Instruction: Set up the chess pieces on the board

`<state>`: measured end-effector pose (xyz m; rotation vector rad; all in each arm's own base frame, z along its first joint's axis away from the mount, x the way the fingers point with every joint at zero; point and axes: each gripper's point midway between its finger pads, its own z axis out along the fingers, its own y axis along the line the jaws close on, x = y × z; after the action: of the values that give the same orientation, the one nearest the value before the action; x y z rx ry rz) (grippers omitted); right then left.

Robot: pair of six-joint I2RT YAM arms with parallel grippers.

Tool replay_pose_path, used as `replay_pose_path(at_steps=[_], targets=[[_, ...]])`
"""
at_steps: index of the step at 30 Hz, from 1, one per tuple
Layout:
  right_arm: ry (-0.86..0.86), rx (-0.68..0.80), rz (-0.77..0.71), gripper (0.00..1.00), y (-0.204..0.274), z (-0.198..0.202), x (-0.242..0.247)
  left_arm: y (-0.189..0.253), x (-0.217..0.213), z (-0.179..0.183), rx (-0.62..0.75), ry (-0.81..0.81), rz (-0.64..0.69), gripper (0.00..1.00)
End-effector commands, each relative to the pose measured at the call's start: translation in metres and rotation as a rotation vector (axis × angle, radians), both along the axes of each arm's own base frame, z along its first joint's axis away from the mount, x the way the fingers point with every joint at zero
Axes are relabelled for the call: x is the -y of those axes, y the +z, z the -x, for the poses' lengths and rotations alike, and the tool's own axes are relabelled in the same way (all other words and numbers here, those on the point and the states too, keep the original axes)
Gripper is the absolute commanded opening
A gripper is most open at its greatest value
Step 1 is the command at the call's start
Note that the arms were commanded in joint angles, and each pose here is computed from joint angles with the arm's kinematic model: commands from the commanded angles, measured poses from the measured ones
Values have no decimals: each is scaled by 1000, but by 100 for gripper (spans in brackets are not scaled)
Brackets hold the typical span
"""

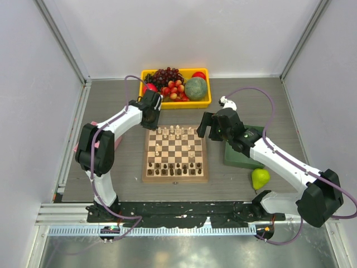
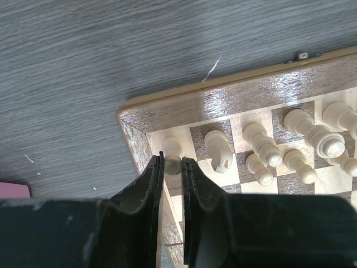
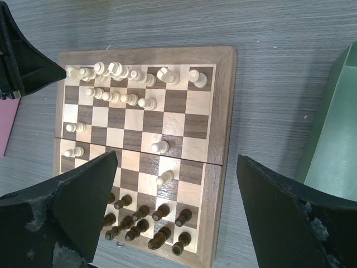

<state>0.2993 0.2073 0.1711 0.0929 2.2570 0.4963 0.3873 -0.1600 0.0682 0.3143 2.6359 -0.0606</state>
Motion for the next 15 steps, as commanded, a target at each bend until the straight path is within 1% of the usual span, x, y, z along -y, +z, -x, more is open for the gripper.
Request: replay_pose_path(at_steps=[1,4,7,15], targets=[[3,56,-23,95,21,-10,-4,1,-3,0,2,1,0,21],[4,57,-24,95,22,-10,-5,3,-4,1,3,0,-4,24],[6,55,-24,95,21,-10,-4,3,-4,2,4,0,-7,32],[5,57,-27,95,22,-10,-4,15,-8,3,32,11,-12,42]])
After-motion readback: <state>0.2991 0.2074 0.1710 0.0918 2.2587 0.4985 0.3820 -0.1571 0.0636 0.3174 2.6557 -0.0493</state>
